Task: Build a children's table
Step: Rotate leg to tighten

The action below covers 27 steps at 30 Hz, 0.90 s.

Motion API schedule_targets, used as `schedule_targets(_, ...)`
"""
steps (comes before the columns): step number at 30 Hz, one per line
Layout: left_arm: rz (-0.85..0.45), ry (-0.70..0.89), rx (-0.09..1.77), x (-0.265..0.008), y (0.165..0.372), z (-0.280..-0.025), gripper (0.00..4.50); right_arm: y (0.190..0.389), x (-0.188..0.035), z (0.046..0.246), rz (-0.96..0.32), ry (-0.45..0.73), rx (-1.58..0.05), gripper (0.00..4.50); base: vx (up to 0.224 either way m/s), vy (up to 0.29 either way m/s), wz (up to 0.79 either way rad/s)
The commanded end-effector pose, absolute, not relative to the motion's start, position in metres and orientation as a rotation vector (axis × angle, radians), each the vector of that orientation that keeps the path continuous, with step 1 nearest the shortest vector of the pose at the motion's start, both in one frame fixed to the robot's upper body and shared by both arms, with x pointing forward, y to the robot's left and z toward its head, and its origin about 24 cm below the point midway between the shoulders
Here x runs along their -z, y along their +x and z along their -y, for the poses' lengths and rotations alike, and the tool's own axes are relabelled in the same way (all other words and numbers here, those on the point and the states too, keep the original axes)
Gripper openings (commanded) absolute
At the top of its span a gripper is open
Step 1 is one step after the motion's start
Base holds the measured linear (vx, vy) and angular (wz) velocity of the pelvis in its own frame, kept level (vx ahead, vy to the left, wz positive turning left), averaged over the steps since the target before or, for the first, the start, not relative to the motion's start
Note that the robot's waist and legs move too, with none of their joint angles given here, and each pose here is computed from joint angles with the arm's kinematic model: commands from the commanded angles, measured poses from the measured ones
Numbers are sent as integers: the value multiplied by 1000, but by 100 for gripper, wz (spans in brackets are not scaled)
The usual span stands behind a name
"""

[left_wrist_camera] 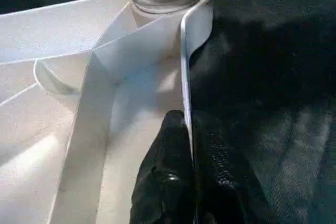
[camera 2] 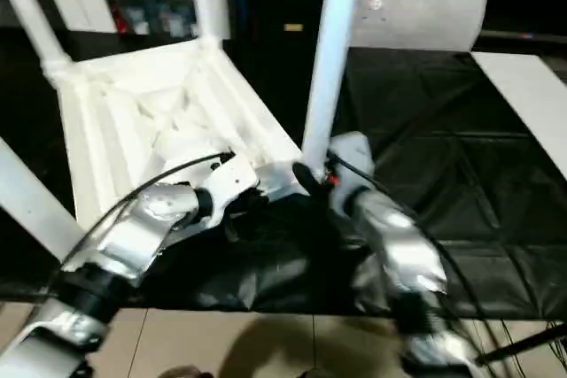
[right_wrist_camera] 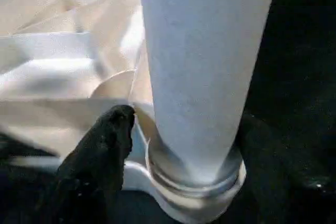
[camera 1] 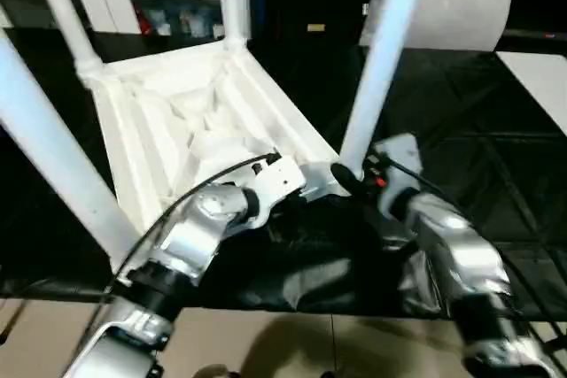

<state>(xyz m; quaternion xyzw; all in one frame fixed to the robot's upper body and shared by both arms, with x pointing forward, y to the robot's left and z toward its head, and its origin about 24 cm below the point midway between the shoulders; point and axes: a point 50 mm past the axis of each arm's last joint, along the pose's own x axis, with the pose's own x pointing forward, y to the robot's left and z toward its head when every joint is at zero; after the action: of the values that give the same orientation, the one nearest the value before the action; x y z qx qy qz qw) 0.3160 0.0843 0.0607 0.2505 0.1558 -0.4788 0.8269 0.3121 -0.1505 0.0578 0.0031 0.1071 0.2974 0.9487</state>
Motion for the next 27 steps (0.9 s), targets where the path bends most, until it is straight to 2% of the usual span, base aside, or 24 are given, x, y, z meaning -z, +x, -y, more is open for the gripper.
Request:
schedule_targets(1,-315,558,1053,-61,315,-89,0,307,-62,149,-185,-27,-714,365,0,0,0)
schedule_targets(3,-319,562,1058,-60,315,-92,0,307,-63,153,-183,-51,-717,388,0,0,0)
schedule_targets(4,-328,580,1102,-57,312,-101,0,307,-65,166,-180,-126,-728,400,0,0,0)
schedule_targets(6,-319,609,1147,-56,309,-106,0,306,-70,174,-167,-163,-767,409,0,0,0)
schedule_targets(9,-329,629,1213,-56,306,-114,0,300,-77,178,-151,-203,-911,409,0,0,0)
schedule_targets(10,-329,629,1213,-56,306,-114,0,300,-77,178,-151,-203,-911,409,0,0,0)
schedule_targets(11,-316,647,1260,-56,304,-117,0,297,-76,181,-175,-254,-984,409,0,0,0)
schedule_targets(15,-303,638,1392,-58,294,-121,0,295,-80,186,-194,-259,-1095,409,0,0,0)
schedule_targets(16,-305,641,1423,-58,293,-122,0,295,-81,187,-197,-249,-1137,382,0,0,0)
schedule_targets(22,-320,688,1540,-58,287,-128,0,292,-78,187,-259,-243,-1260,348,0,0,0)
schedule_targets(24,-313,671,1583,-61,285,-126,0,295,-75,185,-273,-235,-1283,318,0,0,0)
schedule_targets(27,-309,663,1608,-62,283,-125,0,295,-73,182,-281,-212,-1315,298,0,0,0)
